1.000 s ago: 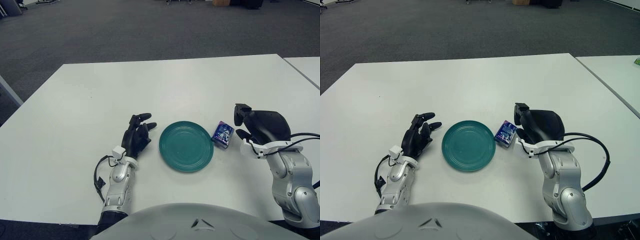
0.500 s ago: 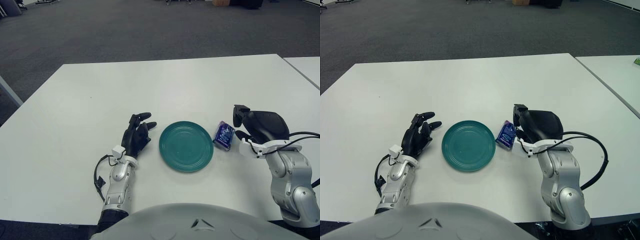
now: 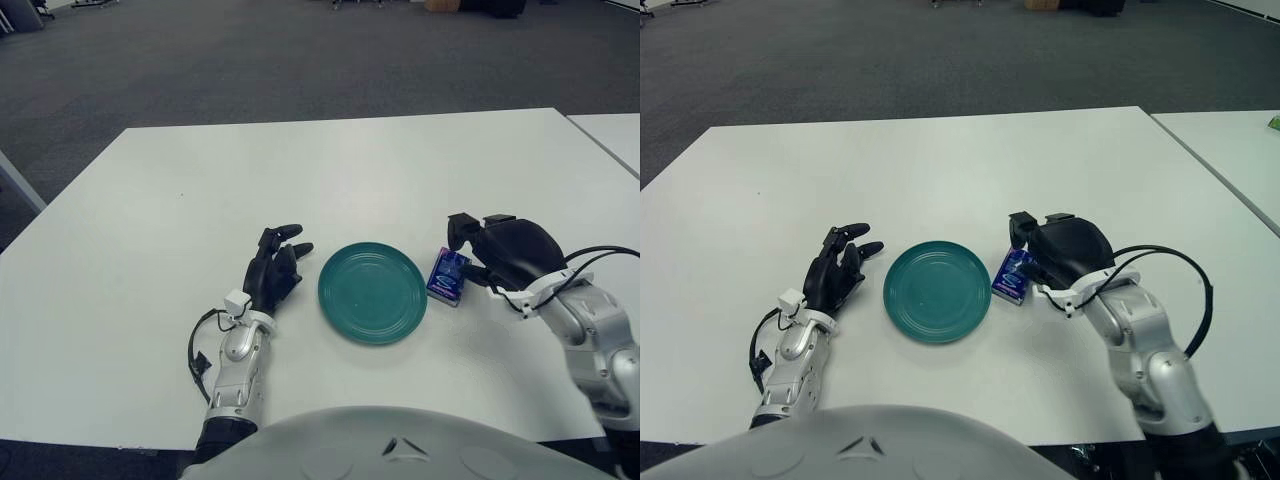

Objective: Put the gum into the plate.

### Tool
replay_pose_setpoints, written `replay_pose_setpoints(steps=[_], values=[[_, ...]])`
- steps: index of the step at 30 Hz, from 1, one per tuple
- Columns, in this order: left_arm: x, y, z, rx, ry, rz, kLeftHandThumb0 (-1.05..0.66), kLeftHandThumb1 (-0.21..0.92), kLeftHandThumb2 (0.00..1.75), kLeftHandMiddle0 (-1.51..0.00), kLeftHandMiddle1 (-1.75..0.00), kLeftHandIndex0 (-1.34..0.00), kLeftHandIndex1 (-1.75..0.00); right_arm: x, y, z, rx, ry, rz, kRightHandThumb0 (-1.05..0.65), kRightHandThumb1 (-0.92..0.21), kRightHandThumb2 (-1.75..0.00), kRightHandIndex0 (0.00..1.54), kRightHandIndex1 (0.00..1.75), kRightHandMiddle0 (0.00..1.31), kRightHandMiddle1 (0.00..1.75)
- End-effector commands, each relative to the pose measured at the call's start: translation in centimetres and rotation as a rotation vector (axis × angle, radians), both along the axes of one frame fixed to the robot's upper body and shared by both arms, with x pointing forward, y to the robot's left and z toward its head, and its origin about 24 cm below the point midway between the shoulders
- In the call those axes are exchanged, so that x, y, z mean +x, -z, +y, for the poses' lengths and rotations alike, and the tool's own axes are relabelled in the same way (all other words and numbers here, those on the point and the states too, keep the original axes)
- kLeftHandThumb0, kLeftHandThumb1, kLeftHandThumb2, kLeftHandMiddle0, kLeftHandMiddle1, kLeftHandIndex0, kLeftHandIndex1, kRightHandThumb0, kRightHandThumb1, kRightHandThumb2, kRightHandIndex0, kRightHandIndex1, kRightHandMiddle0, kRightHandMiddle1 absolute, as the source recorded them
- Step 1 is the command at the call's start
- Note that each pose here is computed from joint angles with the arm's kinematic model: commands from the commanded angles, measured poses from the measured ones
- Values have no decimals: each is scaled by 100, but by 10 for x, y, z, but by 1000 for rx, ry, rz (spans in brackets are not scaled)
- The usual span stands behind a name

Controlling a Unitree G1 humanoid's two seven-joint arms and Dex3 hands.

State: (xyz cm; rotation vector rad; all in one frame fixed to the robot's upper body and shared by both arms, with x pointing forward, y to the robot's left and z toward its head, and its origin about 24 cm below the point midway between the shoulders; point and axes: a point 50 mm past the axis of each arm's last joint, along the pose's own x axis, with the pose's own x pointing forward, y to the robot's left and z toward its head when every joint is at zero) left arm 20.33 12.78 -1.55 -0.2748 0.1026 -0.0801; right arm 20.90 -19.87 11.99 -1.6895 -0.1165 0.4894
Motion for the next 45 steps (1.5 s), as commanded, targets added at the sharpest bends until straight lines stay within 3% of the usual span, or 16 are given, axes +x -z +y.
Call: replay_pose_setpoints(steps=[1, 4, 13, 27, 45], values=[[-7, 14, 3, 1, 8, 83, -74, 92, 79, -38, -105, -16, -129, 5, -8, -3, -88, -92, 14, -89, -92, -57, 12, 22, 0, 51], [-7, 14, 3, 1, 6, 84, -75, 92, 79, -38, -105, -16, -129, 7, -9, -4, -114, -133, 35, -97, -92, -62, 9, 9, 0, 34], [-7, 12, 5, 15, -6, 67, -75, 92, 79, -39, -107, -18, -130, 13, -14, -2, -185, -265, 87, -104, -92, -68, 3, 1, 0, 4], [-8, 10, 5, 23, -13, 42, -77, 92, 80, -38, -107, -17, -130, 17, -15, -1, -228, -392, 148, -105, -92, -73, 5, 1, 0, 0], [-10, 9, 8, 9, -14, 43, -79, 92, 79, -38, -107, -20, -131, 25, 0, 4, -212, -413, 174, -105, -92, -81, 14, 4, 6, 4]])
